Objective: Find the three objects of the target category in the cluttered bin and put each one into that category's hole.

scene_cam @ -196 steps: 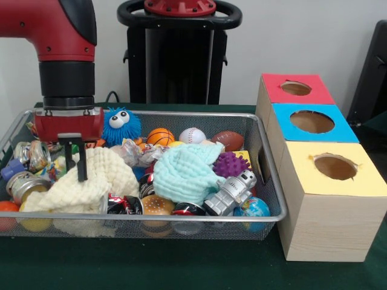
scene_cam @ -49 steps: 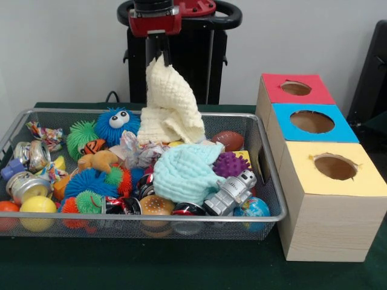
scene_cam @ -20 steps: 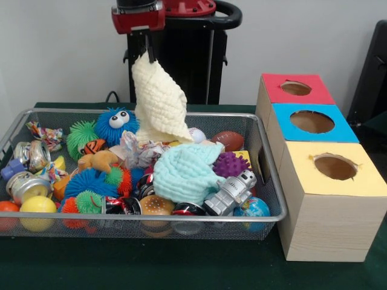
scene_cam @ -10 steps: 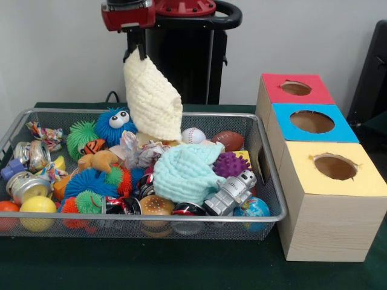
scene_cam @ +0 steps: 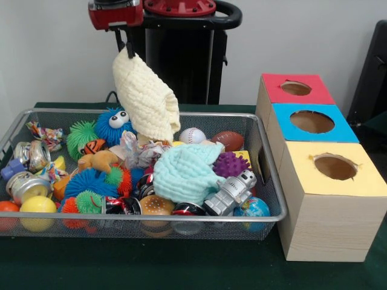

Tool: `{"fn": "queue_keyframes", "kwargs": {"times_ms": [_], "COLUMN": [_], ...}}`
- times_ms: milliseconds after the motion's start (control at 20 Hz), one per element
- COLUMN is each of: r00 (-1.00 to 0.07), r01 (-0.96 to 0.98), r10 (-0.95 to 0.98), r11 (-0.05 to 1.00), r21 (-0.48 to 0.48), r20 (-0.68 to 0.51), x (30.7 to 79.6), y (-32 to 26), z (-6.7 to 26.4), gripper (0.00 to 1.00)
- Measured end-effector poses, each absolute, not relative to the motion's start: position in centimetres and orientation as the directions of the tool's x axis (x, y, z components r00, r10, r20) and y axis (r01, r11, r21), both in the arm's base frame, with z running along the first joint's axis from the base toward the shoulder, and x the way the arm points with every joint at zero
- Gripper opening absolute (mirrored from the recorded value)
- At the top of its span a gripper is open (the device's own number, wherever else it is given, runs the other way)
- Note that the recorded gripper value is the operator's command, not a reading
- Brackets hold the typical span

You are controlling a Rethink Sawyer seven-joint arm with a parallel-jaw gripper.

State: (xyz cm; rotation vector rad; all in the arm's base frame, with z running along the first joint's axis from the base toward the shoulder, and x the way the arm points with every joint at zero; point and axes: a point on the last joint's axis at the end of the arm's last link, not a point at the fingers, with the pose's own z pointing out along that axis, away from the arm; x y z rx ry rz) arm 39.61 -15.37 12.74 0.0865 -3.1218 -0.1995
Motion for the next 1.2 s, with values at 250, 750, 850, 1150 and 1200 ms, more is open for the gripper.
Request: {"fn": "queue_keyframes", "kwargs": {"times_ms": [250, 750, 850, 1150, 1200], "r00": [-0.995, -0.989, -0.988, -0.988, -0.988], "r01": [-0.096, -0.149, -0.150, -0.152, -0.151], "r10": [-0.098, -0.150, -0.152, -0.154, -0.153], "r11": [0.986, 0.979, 0.980, 0.979, 0.979], "r21": [0.136, 0.138, 0.132, 0.137, 0.139], "r20": [0.005, -0.004, 0.003, 0.007, 0.003], "x": [40.6, 41.9, 42.1, 42.2, 42.4], "y": [-16.3, -17.8, -18.6, -19.5, -19.7], "z": [12.7, 13.1, 13.2, 13.1, 13.0], "gripper": [0.00, 0.00, 0.00, 0.00, 0.00]}}
